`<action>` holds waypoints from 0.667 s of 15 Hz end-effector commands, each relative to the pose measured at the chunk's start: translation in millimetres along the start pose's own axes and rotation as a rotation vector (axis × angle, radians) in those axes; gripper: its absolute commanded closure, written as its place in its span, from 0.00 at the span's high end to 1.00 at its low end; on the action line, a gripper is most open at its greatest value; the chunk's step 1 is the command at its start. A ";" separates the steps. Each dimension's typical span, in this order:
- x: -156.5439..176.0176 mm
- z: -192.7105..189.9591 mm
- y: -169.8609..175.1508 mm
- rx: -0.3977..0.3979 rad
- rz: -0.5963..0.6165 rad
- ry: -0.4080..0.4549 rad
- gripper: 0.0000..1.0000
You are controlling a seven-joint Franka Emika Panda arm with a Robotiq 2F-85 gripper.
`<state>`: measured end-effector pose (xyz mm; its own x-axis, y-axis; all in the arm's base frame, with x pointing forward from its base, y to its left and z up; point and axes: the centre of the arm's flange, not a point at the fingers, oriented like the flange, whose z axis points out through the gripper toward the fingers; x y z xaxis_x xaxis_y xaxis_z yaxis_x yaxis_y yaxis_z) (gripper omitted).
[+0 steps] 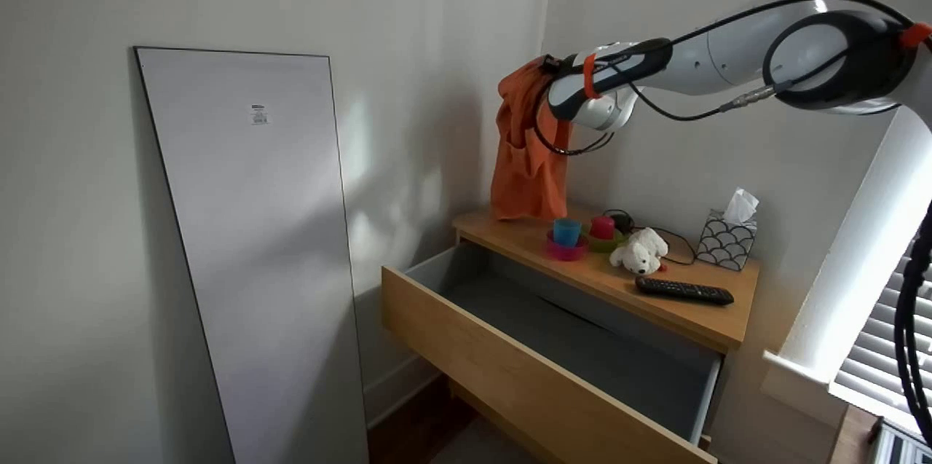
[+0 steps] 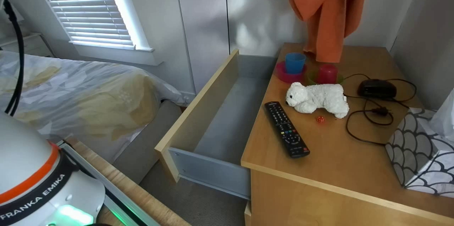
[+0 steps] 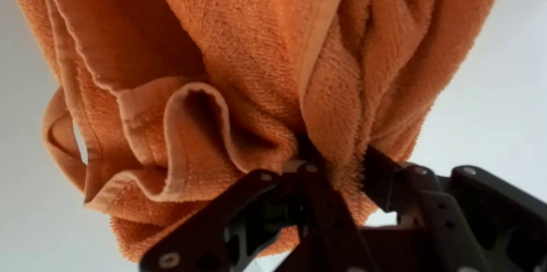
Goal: Put the orange towel on top of the cabinet
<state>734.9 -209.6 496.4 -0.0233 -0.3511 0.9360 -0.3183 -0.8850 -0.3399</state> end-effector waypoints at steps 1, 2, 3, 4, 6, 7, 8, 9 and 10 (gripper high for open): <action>-25.5 35.9 12.4 -0.050 0.013 0.022 0.06; -37.7 42.8 19.6 -0.067 0.011 0.003 0.06; -50.8 50.2 26.8 -0.079 0.011 -0.017 0.06; -62.5 56.1 33.5 -0.090 0.010 -0.043 0.06; -81.5 66.8 44.5 -0.112 0.010 -0.089 0.06; -88.0 70.2 48.7 -0.122 0.009 -0.110 0.48; -93.5 73.9 52.3 -0.130 0.009 -0.131 0.49; -93.5 72.9 54.0 -0.141 0.009 -0.148 0.54; -94.5 73.9 55.8 -0.149 0.008 -0.176 0.62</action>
<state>765.5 -242.9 377.9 0.1177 -0.3923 0.9123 -0.4334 -0.8468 -0.3083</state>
